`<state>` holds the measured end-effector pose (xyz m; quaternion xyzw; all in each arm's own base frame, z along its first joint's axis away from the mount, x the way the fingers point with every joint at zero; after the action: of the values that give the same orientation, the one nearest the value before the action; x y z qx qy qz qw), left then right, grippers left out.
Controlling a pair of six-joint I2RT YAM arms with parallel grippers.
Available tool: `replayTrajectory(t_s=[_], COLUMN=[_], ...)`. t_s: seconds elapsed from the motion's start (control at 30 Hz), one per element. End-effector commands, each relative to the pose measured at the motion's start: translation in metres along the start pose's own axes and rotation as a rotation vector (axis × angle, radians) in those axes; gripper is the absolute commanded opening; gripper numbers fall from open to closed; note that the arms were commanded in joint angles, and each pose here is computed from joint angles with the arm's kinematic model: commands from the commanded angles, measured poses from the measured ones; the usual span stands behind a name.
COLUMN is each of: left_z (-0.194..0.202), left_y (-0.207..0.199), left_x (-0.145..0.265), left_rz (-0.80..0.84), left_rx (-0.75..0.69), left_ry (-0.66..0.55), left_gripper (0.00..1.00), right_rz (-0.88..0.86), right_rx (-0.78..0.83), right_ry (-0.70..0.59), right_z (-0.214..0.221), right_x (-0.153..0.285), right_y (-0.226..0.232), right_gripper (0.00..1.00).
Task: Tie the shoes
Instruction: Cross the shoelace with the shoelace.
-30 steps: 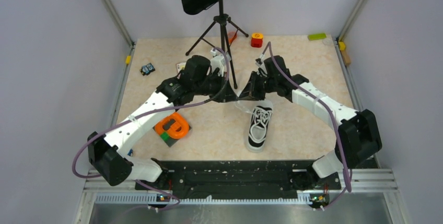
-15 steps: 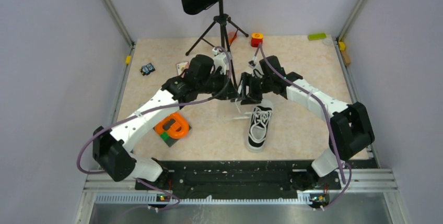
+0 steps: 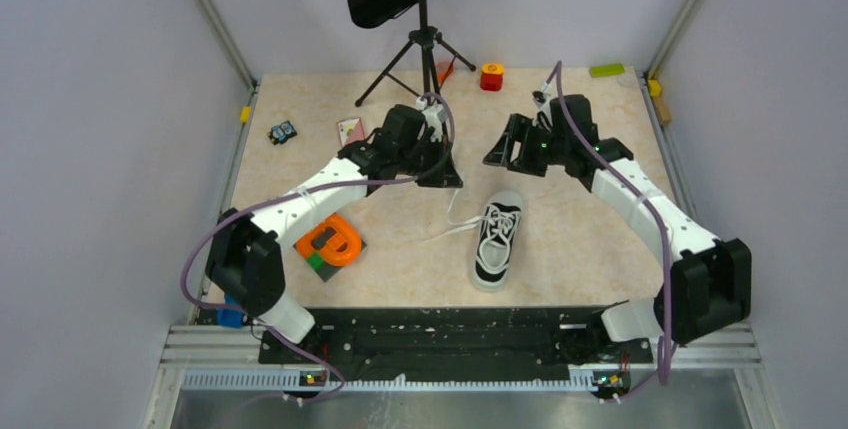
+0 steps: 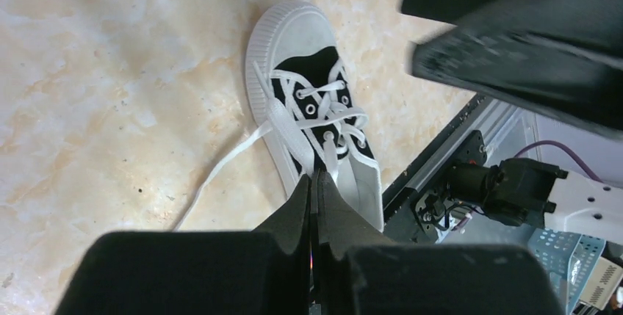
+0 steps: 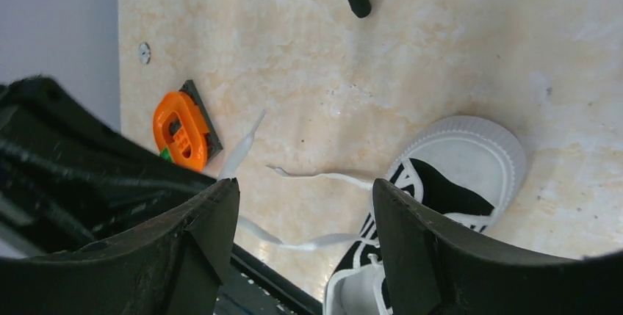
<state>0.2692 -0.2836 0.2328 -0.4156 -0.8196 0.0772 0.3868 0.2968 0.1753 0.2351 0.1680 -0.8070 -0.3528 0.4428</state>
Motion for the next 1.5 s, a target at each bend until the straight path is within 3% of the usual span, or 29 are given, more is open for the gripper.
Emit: replayTrajectory(t_s=[0.0,0.1,0.2,0.37,0.53,0.73,1.0,1.1,1.47], left_z=[-0.021,-0.024,-0.031,-0.028,-0.021,-0.012,0.007,0.015,0.011], left_y=[0.011,0.031,0.043,0.054,0.063,0.076,0.088,0.093,0.094], left_x=[-0.009,-0.020,-0.034,-0.050,-0.062,-0.068,-0.072,-0.075,-0.077], left_rz=[-0.026,-0.135,-0.136,-0.133,-0.092,0.093,0.190,0.186,0.168], left_rx=[0.007,-0.026,-0.037,-0.027,-0.033,0.056,0.089,0.100,0.174], left_ry=[-0.065,-0.029,-0.002,0.075,0.067,0.111,0.223,0.227,0.164], left_gripper=[0.00,0.00,0.00,0.00,0.00,0.00,0.00,0.00,0.00], right_rz=[-0.009,-0.029,-0.040,0.160,0.075,-0.132,-0.317,-0.285,-0.178], right_rx=[0.118,0.178,0.258,0.372,0.467,0.670,0.898,0.976,1.000], right_ry=[-0.118,-0.180,-0.192,-0.144,-0.175,-0.235,-0.116,-0.062,-0.011], right_z=[-0.001,0.008,0.022,0.044,0.060,0.090,0.140,0.151,0.160], right_x=[0.025,0.037,0.044,0.035,0.028,0.015,-0.032,-0.053,-0.100], right_y=[-0.001,-0.005,-0.009,-0.019,-0.009,0.012,0.031,0.028,0.001], right_gripper=[0.69,0.69,0.69,0.70,0.70,0.69,0.65,0.65,0.68])
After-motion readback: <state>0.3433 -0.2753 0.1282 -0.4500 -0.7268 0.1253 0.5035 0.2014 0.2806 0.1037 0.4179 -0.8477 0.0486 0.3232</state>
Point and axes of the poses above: each gripper's point midway between its finger pads, its own x axis back along the fingers, its own y axis along the line the jaws close on, z = x × y, the point moved 6 cm from there along x, back along the fingers, and after that the axes turned 14 degrees about -x, right-handed, at the moved point
